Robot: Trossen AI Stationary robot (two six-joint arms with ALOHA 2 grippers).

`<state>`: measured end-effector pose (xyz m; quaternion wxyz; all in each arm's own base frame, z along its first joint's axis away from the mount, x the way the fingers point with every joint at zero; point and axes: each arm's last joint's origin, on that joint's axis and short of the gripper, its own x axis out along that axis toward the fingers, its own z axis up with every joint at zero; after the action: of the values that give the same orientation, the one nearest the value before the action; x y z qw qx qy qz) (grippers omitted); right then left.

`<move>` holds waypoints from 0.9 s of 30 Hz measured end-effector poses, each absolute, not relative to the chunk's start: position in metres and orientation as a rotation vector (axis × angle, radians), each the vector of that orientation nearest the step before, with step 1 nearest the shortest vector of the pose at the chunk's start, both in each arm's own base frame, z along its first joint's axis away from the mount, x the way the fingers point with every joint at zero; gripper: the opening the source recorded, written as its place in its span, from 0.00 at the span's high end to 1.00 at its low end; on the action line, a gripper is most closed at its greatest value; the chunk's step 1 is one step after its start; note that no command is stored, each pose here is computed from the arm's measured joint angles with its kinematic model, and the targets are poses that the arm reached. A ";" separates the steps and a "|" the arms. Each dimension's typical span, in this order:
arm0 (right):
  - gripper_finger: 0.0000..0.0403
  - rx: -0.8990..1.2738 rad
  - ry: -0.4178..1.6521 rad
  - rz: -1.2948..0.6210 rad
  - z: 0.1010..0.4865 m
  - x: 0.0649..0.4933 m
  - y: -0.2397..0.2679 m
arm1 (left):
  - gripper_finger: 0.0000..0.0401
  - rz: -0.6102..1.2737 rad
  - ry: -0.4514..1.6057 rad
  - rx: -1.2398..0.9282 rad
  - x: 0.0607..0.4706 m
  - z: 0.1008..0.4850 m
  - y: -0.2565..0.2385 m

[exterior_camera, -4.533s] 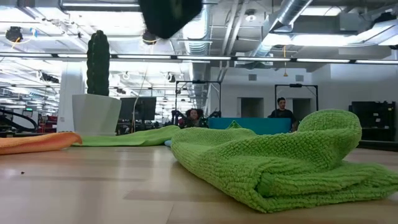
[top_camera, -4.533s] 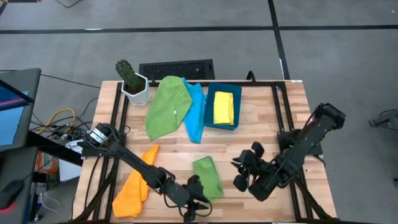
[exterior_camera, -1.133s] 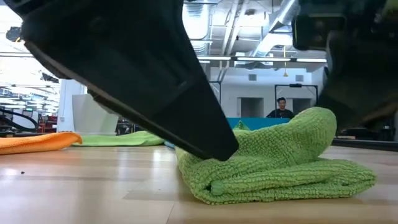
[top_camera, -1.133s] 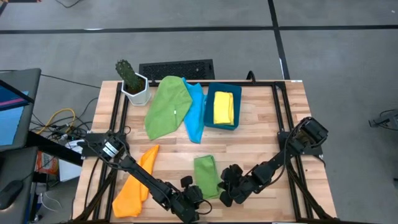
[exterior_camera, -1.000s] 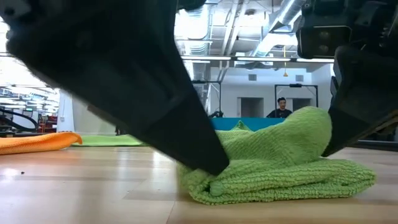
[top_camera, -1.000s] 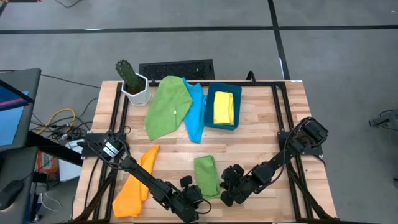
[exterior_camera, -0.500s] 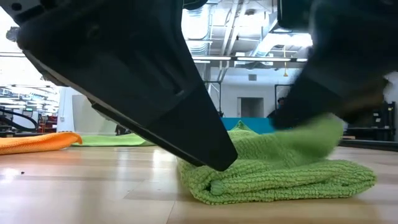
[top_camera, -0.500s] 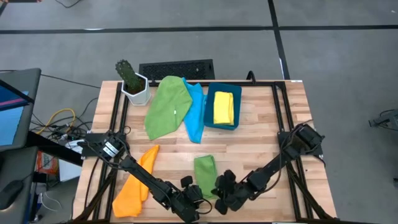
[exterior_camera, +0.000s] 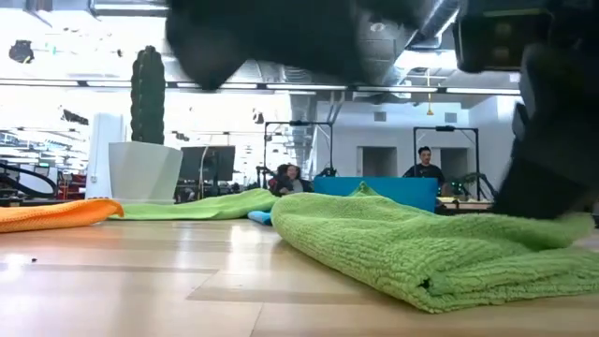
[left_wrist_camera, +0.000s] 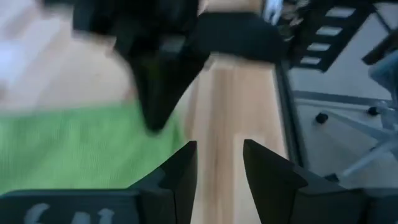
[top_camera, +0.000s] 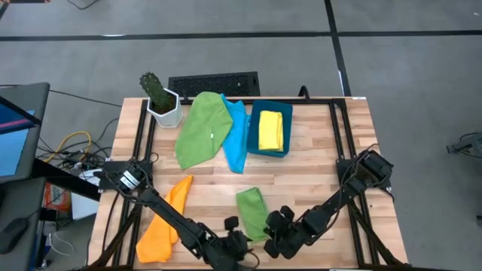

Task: Fold microfiber towels
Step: Fold the right green towel

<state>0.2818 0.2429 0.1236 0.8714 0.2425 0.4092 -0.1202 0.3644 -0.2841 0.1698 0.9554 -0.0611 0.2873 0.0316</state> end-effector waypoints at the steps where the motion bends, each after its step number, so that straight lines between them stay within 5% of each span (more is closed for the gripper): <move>1: 0.93 0.508 0.845 -0.253 0.125 0.282 0.243 | 0.69 0.050 0.555 -0.096 0.366 0.172 -0.286; 27: 0.94 0.441 0.891 -0.339 0.119 0.275 0.231 | 0.69 0.029 0.653 -0.121 0.393 0.111 -0.271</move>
<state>0.2750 0.2311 0.1193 0.8653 0.2106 0.4252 -0.1616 0.3935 -0.2712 0.1107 0.9453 -0.0593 0.3204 0.0141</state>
